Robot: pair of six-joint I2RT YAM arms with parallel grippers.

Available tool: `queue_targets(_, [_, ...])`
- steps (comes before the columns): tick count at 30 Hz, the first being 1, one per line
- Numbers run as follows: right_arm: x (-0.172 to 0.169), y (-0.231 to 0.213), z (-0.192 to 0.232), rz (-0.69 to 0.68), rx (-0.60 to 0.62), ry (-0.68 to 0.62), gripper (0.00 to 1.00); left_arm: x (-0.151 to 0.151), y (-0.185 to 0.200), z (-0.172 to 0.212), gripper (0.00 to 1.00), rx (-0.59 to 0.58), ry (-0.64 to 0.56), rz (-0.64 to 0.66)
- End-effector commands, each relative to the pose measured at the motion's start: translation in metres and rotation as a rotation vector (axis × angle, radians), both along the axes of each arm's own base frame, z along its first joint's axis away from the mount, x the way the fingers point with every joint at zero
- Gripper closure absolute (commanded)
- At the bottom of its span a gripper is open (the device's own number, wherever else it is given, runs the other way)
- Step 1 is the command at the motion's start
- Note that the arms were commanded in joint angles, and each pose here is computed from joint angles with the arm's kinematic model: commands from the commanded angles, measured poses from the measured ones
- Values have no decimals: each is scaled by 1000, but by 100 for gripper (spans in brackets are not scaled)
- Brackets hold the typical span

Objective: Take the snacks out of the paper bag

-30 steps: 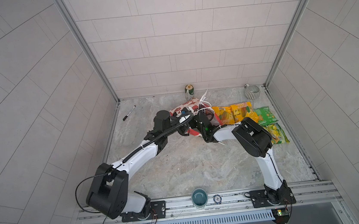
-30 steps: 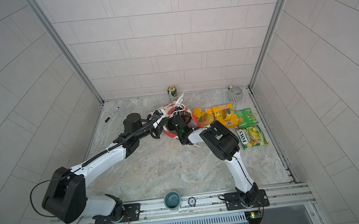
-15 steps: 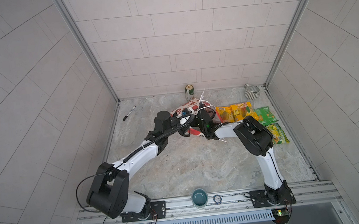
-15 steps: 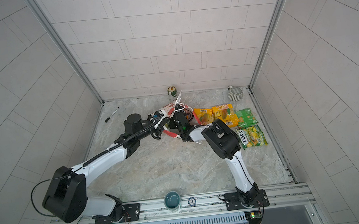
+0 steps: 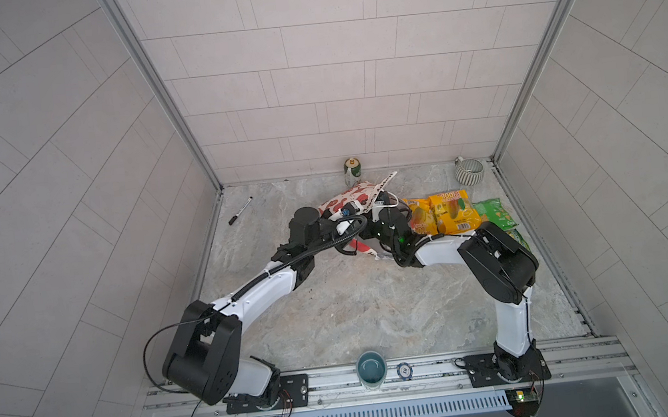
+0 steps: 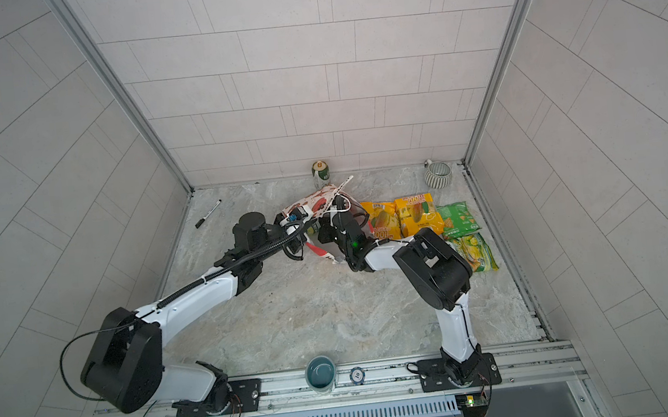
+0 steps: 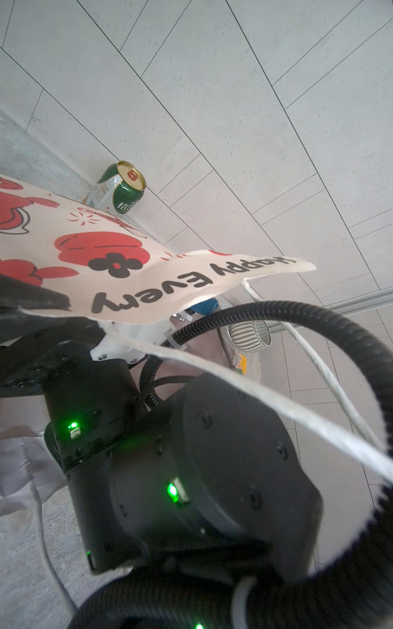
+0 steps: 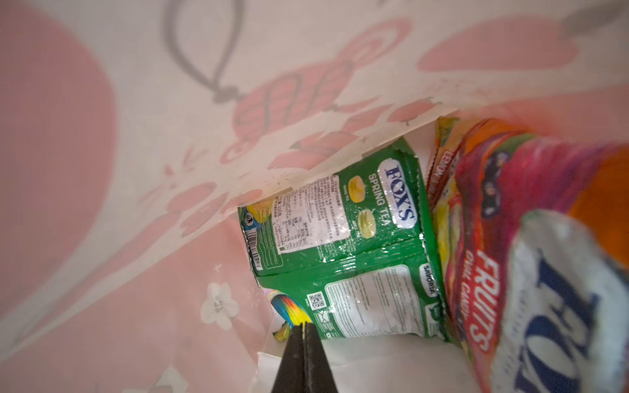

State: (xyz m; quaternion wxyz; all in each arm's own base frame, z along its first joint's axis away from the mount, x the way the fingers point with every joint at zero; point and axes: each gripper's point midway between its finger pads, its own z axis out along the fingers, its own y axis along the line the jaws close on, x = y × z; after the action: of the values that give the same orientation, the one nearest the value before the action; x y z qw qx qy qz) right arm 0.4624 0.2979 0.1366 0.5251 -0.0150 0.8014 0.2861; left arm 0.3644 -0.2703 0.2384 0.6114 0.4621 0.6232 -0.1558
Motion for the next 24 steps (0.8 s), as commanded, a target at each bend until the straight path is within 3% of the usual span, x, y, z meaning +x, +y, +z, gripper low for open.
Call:
queue_targets(1, [-4,-5,27,-11,9,-60,97,-2,3,-2,100,18,-8,12])
queue_targets(11, [-29,-29,56,-29,-84,-74,99,-2,3,-1,100,17,-5,12])
queue_targets(14, [-34,-44,60,-72,-155,-60,76,-3,3,-1,100,16,-6,10])
queue_targets(19, [-37,-67,50,-158,-250,-9,61,-3,2,-2,100,15,-3,8])
queue_targets(24, [-34,-80,39,-229,-296,27,55,-2,2,-2,100,14,-3,7])
